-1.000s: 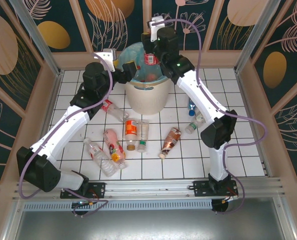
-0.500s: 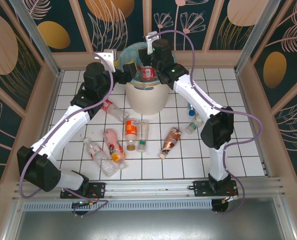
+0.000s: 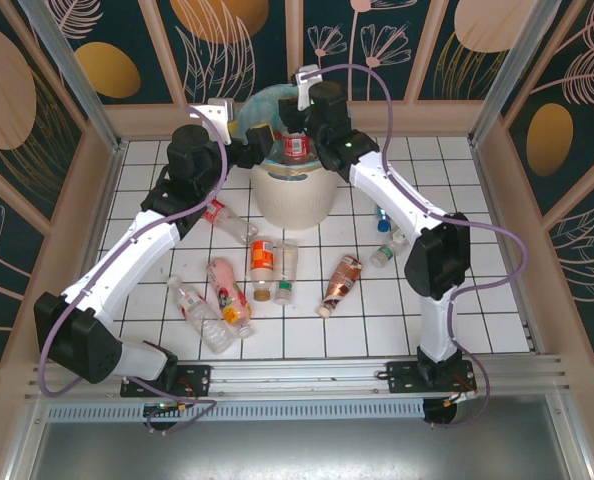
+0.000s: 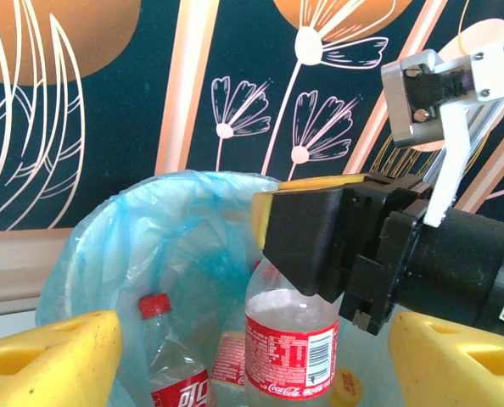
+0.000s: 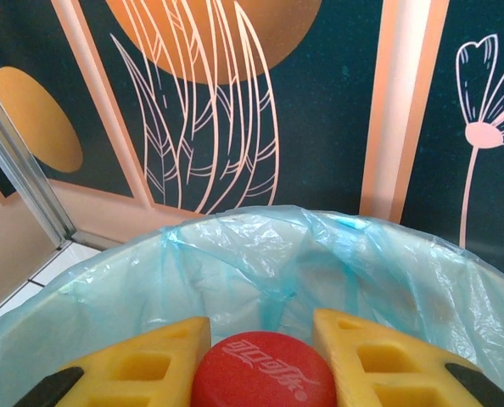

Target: Put the plastic bottles in the bin

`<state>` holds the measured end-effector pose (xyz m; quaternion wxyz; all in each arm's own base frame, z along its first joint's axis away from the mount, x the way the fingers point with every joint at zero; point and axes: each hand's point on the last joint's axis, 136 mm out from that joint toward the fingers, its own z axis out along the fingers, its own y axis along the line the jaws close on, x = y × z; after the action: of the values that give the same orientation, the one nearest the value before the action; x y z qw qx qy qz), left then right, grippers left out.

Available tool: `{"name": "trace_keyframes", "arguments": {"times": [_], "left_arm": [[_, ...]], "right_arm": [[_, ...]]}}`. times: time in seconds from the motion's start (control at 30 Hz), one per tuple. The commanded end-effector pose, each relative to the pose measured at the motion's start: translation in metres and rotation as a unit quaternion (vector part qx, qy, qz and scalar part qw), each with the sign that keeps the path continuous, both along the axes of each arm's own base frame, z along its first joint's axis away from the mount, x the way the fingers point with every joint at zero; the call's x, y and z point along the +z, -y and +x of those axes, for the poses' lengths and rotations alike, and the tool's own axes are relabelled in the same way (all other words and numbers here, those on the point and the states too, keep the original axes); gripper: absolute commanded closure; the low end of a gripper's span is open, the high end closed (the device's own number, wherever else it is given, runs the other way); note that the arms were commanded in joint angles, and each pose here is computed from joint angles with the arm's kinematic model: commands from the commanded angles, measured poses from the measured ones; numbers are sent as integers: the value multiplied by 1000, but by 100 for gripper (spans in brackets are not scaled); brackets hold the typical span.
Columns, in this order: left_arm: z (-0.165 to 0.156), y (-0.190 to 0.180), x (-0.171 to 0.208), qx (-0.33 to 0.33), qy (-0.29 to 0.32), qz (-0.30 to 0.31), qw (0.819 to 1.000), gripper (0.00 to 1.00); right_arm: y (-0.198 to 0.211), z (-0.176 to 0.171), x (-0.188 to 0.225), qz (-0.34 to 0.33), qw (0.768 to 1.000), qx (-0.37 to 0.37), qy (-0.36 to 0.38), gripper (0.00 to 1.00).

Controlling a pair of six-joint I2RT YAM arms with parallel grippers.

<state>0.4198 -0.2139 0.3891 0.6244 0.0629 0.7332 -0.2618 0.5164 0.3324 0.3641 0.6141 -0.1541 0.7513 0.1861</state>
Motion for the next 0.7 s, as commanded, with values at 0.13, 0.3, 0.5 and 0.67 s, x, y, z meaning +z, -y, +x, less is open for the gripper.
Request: {"name": "trace_keyframes", "arguments": {"times": [0.13,0.3,0.5,0.67], "left_arm": [[-1,-4,2,7,12,14,1000,18],[-2,-5,3,9,16,15,1000,18],[-2,-7,3,15,16,16,1000,18],[-1,-9,1,19,17,19,999,18]], "right_arm": [[4,-10,42,61,997,17,44,80],[1,-14,42,76,995,30,48,82],[-5,-24,61,109,989,53,84,85],[-17,-20,47,94,990,68,79,85]]}}
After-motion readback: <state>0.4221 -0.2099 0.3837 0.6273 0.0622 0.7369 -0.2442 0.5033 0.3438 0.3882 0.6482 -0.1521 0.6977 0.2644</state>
